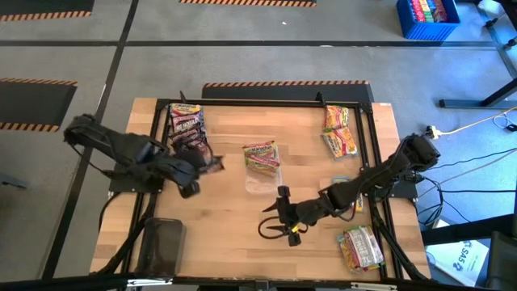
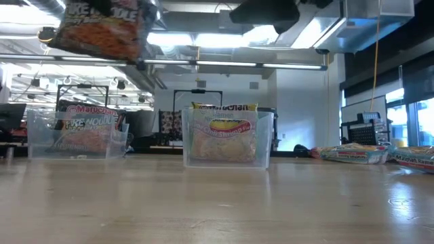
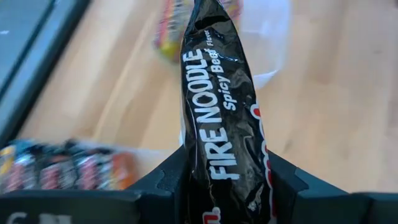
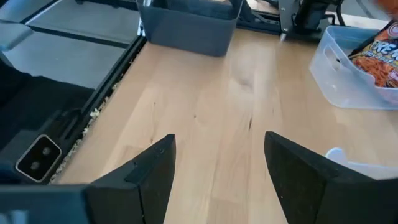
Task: Sort Maruchan noodles
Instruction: Put the black noodle pack into the left transparent bin
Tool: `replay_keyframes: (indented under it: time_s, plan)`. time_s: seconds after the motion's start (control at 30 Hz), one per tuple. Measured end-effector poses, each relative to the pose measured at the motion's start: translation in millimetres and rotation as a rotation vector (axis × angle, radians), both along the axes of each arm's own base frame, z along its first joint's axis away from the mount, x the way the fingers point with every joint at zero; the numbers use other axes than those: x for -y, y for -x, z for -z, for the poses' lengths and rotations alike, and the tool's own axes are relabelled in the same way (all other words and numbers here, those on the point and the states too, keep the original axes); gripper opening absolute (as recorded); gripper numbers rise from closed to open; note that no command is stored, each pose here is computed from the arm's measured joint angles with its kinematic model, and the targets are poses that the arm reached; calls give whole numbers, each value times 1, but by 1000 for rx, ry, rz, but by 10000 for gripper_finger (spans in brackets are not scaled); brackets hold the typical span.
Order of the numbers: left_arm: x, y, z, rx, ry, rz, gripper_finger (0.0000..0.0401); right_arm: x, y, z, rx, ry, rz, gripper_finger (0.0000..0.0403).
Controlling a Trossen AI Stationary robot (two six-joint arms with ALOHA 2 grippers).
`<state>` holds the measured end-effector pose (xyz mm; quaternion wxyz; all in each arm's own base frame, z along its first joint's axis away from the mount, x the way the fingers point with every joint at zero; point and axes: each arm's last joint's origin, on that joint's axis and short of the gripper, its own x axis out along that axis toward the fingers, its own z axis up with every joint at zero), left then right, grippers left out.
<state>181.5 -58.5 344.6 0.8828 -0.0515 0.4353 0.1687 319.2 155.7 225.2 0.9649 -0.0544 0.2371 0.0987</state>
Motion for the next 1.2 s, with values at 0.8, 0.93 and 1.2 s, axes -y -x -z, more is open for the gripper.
replay_keyframes:
  time_s: [0.8,0.93,1.2]
  plan:
    - [-71,24,75,-262,-68,-90,128,5,7,18,24,-17,-3,227]
    - [-80,21,90,-255,-37,-83,128,4,7,18,24,-17,-3,227]
    - [-94,25,113,-300,-13,-114,128,4,7,19,24,-17,-3,227]
